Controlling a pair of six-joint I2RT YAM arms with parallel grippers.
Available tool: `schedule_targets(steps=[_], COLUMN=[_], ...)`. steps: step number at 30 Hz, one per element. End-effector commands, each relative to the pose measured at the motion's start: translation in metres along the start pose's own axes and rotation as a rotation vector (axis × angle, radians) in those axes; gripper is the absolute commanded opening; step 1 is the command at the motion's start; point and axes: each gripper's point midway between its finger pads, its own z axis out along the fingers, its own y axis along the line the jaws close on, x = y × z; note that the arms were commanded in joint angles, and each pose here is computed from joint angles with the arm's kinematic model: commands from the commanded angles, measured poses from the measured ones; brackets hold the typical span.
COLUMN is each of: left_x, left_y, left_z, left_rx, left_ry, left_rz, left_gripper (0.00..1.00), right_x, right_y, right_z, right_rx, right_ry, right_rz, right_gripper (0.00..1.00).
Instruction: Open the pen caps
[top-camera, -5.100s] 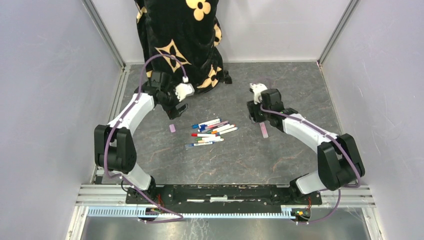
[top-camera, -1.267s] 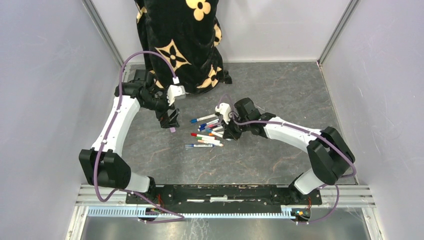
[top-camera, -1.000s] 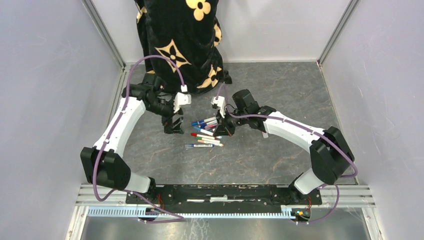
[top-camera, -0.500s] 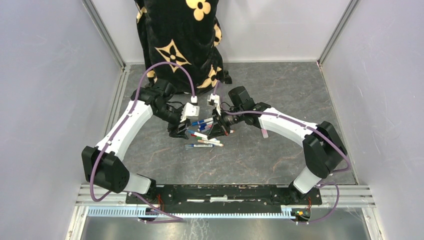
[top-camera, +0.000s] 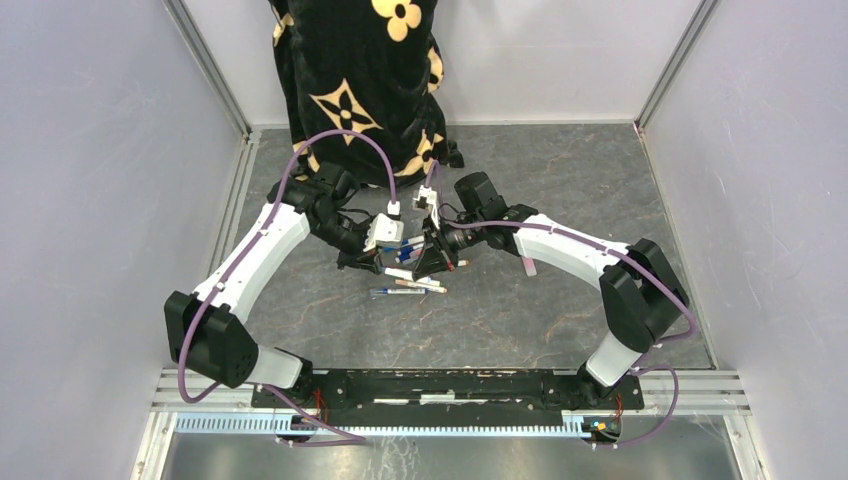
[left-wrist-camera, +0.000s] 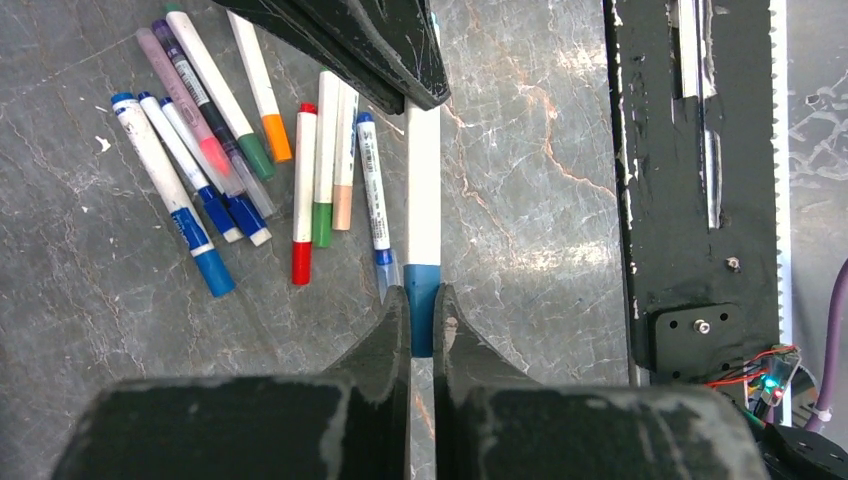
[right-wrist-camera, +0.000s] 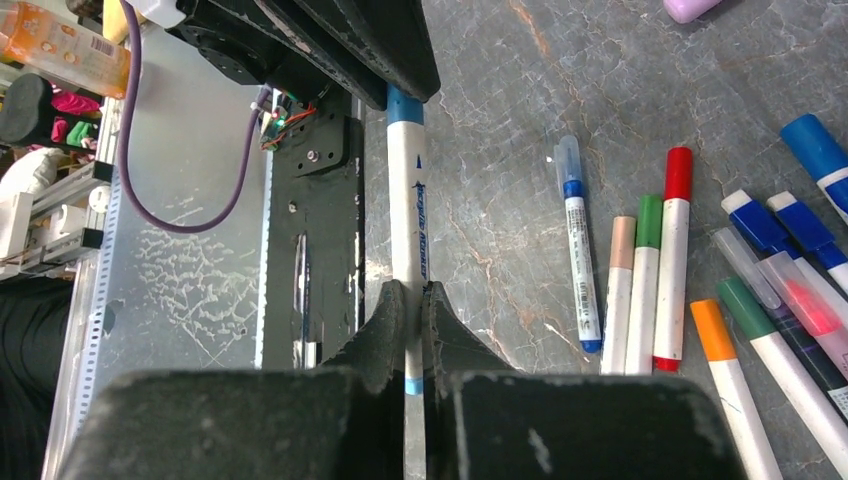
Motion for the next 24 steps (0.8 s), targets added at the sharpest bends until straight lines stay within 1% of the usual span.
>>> schedule_targets(steps=[1, 5, 6, 7, 9, 12, 15, 20, 22, 23, 24], left_x=[-0.001, 0.0, 0.0, -0.001, -0.004, -0.01, -0.013, -0.015, -0.015, -0.014, -0.015], left_y=[-0.01, -0.011, -0.011, -0.011, -0.01, -0.009, -0.01, -0.009, -0.009, -0.009, -0.009], left_z=[-0.002, -0.003, -0.003, -0.003, -0.004, -0.007, -0.01, -0.013, -0.013, -0.012, -0.012], left_rx=[0.016, 0.015, 0.014, 0.013, 0.008, -0.002, -0.013, -0.026, -0.03, -0.03, -0.03], left_ry=[0.003, 0.009, 0.008, 0.005, -0.003, -0.015, -0.02, -0.018, -0.019, -0.019, -0.02], left_rz=[0.044, 0.049, 0.048, 0.049, 0.052, 0.058, 0.068, 0.073, 0.076, 0.074, 0.074], left_gripper=[0.02, 0.02, 0.02, 0.02, 0.02, 0.02, 0.02, 0.02, 0.02, 0.02, 0.02], right_x=[-0.034, -0.035, -0.034, -0.034, -0.033, -0.038, -0.041, -0.038, -0.038, -0.038, -0.038], right_y=[0.007, 0.007, 0.006, 0.005, 0.007, 0.006, 0.004, 0.003, 0.004, 0.003, 0.003], right_z=[0.0, 0.001, 0.002, 0.003, 0.006, 0.014, 0.023, 0.038, 0.041, 0.042, 0.042], right_rx=[-0.027, -0.033, -0.036, -0.034, -0.064, -0.094, -0.135, -0.176, -0.183, -0.182, -0.182], right_ry=[-0.08, -0.087, -0.087, -0.092, -0.106, -0.136, -0.145, -0.12, -0.118, -0.12, -0.122], right_rz=[-0.069, -0.059, -0.054, -0.042, -0.021, 0.001, 0.046, 0.083, 0.093, 0.101, 0.105], right_gripper=[0.0, 0.0, 0.14, 0.31, 0.44, 0.53, 0.53, 0.52, 0.48, 0.44, 0.38])
